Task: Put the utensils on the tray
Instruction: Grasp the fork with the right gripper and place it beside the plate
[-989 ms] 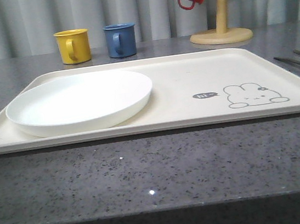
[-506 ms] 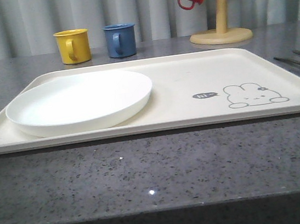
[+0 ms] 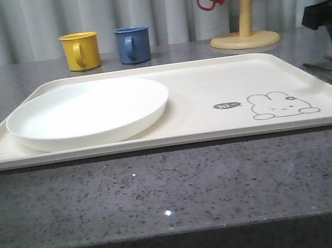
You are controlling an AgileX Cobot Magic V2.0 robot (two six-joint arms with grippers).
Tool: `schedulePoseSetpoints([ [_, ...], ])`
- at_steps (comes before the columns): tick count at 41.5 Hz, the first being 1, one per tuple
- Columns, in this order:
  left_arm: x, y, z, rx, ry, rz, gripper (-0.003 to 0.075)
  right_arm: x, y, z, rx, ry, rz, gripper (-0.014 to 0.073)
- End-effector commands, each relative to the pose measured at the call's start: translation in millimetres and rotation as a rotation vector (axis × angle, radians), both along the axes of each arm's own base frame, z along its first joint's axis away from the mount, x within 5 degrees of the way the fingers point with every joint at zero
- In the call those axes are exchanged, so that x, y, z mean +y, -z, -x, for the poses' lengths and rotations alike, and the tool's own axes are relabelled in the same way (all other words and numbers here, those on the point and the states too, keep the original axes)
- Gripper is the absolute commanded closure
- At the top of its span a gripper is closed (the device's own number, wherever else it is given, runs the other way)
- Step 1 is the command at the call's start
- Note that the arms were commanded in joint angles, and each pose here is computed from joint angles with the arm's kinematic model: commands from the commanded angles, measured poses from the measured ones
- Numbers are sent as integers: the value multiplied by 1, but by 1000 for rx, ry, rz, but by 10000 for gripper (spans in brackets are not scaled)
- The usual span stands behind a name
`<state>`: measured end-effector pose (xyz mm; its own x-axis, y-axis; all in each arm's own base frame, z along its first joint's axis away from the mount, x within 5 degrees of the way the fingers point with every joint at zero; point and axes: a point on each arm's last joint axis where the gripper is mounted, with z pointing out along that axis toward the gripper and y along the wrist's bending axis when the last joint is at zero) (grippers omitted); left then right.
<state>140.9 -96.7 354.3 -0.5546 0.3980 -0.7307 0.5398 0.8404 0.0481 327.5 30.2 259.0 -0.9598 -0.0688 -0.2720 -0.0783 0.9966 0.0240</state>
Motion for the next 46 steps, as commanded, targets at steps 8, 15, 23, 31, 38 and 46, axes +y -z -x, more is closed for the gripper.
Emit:
schedulePoseSetpoints([
  [8, -3, -14, -1, -76, 7, 60, 415, 0, -15, -10, -68, -14, 9, 343],
  [15, -3, -14, -1, -76, 7, 60, 415, 0, -15, -10, -68, -14, 9, 490],
  [23, -3, -14, -1, -76, 7, 60, 415, 1, -19, -7, -64, -12, -1, 558],
  [31, -3, -14, -1, -76, 7, 60, 416, 14, -53, 12, -66, -46, -53, 558],
  [38, -3, -14, -1, -76, 7, 60, 416, 55, -87, 28, -92, -201, -124, 558],
  [46, -3, -14, -1, -76, 7, 60, 416, 105, -92, 29, -87, -276, -171, 558],
])
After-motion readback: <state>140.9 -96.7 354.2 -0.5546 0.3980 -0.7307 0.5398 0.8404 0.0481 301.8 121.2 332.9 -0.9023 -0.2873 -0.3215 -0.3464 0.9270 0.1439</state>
